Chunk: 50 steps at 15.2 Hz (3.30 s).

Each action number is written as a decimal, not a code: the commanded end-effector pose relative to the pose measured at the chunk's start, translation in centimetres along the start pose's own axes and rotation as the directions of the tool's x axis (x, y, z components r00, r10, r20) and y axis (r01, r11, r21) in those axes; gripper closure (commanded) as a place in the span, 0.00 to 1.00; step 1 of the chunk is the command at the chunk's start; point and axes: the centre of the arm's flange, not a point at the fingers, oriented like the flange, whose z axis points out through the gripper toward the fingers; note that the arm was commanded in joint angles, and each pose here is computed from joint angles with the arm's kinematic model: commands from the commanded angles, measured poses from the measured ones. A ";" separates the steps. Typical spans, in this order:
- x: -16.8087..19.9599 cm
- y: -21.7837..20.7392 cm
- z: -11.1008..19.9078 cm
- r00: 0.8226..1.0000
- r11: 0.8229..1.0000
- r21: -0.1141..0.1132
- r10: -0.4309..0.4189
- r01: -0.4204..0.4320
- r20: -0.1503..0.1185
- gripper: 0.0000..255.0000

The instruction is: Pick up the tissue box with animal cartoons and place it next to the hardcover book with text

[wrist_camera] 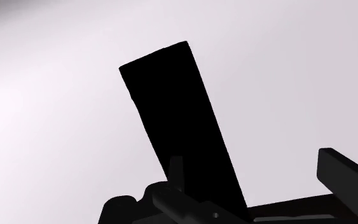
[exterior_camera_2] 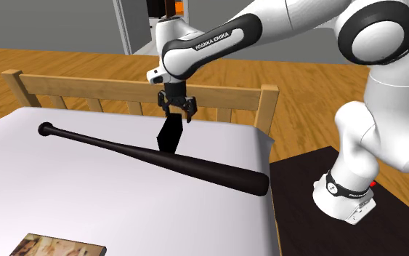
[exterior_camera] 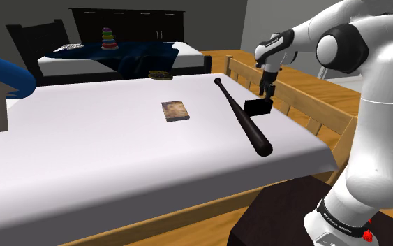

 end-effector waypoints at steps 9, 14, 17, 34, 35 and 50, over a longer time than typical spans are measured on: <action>0.2 3.8 4.9 0.999 0.999 -0.005 -0.051 0.051 0.005 0.00; 0.2 3.8 5.7 0.999 0.999 -0.005 -0.051 0.051 0.005 0.00; 0.2 3.8 5.7 0.999 0.999 -0.005 -0.051 0.051 0.005 0.00; 0.2 3.7 2.6 0.999 0.999 -0.005 -0.051 0.051 0.005 1.00; 0.2 3.7 2.1 0.999 0.999 -0.005 -0.051 0.051 0.005 1.00; 0.2 3.7 -5.9 0.999 0.999 -0.005 -0.051 0.051 0.005 1.00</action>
